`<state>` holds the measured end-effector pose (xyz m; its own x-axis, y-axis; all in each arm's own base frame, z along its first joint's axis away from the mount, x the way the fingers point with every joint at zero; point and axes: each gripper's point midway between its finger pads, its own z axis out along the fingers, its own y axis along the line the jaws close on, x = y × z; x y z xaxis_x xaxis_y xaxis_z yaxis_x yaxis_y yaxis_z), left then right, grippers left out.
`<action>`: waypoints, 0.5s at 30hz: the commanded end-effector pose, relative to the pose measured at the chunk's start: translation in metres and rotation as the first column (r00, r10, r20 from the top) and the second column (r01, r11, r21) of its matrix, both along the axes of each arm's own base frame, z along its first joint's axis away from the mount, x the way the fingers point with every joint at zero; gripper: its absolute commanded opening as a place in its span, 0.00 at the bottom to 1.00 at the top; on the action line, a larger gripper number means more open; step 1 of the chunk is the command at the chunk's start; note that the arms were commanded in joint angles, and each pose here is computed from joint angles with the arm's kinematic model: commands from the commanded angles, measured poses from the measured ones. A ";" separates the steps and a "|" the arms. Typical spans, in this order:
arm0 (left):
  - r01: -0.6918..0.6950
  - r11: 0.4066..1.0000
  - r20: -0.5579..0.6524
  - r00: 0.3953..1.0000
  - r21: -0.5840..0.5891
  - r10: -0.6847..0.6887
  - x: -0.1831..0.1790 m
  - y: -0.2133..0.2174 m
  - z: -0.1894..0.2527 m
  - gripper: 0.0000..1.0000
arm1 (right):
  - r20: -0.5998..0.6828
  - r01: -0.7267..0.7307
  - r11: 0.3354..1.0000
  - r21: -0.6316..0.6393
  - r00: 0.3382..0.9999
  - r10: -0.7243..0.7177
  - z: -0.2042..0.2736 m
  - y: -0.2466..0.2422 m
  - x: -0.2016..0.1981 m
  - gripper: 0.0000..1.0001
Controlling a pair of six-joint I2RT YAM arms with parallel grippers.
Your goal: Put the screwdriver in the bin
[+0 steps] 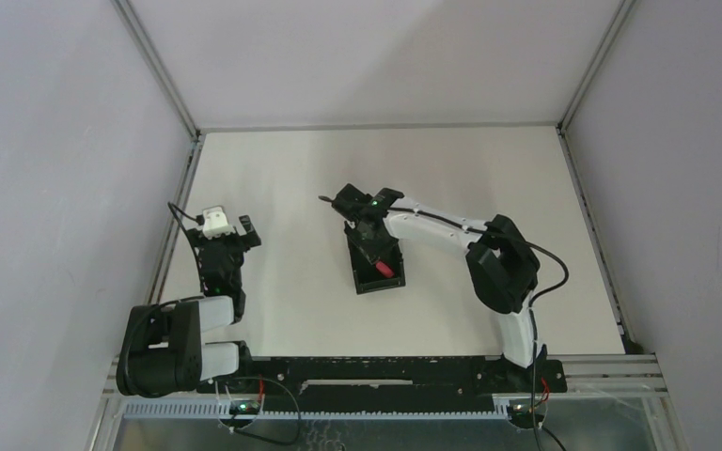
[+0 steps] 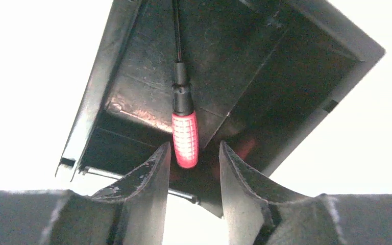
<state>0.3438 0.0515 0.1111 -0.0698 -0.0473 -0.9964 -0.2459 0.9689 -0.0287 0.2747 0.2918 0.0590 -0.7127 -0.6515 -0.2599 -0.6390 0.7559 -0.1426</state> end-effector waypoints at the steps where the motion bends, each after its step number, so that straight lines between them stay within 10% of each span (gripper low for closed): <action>1: -0.003 1.000 0.071 0.997 0.020 0.002 0.010 0.001 0.025 1.00 | 0.136 0.027 0.990 0.136 0.990 -0.046 0.078 0.012 0.009 0.48; 3: -0.003 1.000 0.071 0.997 0.020 0.002 0.010 0.001 0.025 1.00 | 0.179 0.030 0.985 0.170 0.982 -0.061 0.102 0.009 0.008 0.57; 5: -0.003 1.000 0.070 0.998 0.020 0.002 0.010 0.001 0.025 1.00 | 0.219 0.030 0.977 0.211 0.973 -0.077 0.124 0.005 0.006 0.97; 15: -0.004 1.000 0.072 0.997 0.021 0.002 0.010 0.001 0.025 1.00 | 0.371 0.028 0.769 0.639 0.865 -0.339 0.220 -0.047 -0.010 1.00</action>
<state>0.3438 0.0515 0.1111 -0.0698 -0.0473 -0.9964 -0.2459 0.9689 -0.0287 0.2621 0.2627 0.2453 -0.5614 -0.3536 -0.7482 -0.5344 0.8453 0.0015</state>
